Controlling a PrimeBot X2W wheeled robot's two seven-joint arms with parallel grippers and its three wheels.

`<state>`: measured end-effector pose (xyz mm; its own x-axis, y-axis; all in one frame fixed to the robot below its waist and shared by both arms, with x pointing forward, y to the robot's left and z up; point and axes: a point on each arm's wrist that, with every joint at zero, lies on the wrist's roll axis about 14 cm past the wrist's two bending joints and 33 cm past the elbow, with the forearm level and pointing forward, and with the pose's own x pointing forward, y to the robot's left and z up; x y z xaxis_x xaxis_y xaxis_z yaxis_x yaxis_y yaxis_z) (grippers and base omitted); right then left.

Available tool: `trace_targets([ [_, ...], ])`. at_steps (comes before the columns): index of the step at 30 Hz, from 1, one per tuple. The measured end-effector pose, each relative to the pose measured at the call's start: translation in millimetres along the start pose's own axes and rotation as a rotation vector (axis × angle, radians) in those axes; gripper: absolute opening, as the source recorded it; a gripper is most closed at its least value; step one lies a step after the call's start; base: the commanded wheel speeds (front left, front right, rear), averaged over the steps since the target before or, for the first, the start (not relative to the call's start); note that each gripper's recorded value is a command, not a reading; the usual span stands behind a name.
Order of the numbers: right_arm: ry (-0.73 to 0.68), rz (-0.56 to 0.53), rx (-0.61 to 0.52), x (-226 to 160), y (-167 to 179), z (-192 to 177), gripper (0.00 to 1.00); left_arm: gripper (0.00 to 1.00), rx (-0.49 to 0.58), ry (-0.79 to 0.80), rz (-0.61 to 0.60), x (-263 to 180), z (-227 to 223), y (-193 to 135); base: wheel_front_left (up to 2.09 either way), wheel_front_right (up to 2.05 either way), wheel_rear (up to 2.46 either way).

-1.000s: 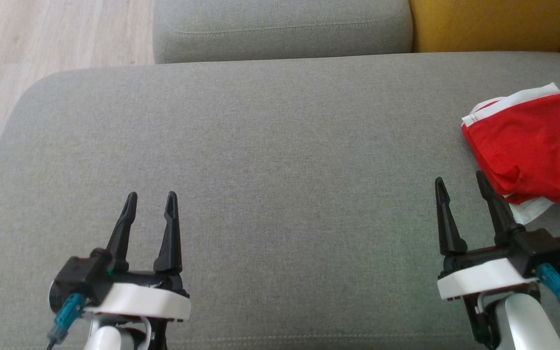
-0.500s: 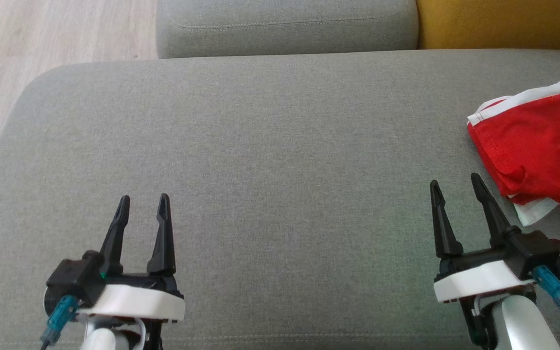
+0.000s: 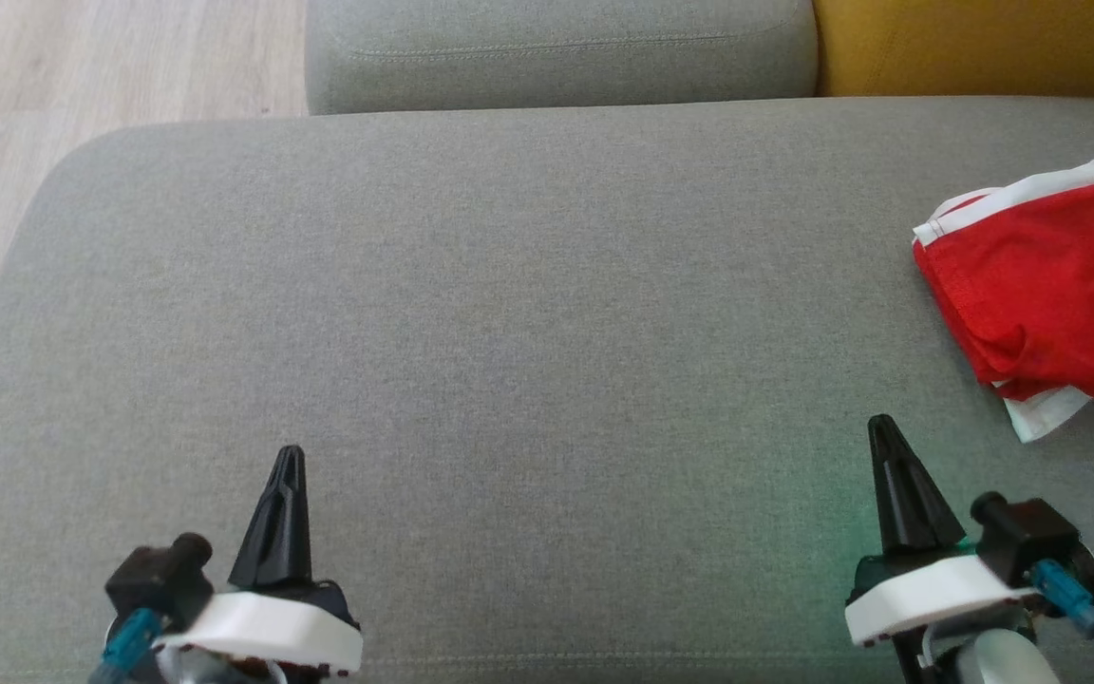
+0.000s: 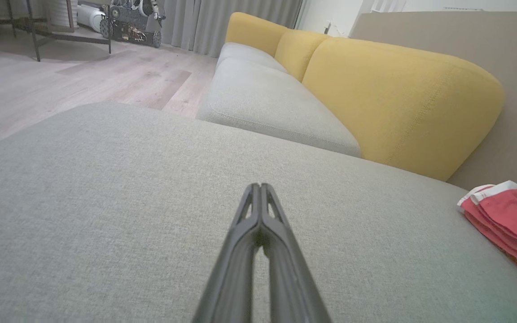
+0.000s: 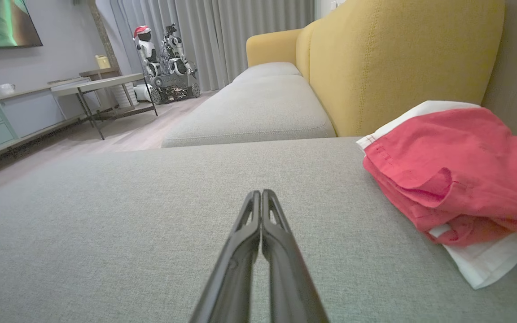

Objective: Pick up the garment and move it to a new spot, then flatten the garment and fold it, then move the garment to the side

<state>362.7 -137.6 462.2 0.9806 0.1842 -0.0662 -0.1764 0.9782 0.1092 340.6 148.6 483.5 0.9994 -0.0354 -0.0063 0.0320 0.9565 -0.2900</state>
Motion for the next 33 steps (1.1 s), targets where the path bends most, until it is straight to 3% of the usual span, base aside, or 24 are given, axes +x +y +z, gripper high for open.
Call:
trace_targets([
  [33, -0.012, -0.11, 0.4, -1, -22, 3, 0.0, 0.0, -0.346, 0.072, 0.068, 4, -12, 16, 0.0, 0.0, 0.0],
])
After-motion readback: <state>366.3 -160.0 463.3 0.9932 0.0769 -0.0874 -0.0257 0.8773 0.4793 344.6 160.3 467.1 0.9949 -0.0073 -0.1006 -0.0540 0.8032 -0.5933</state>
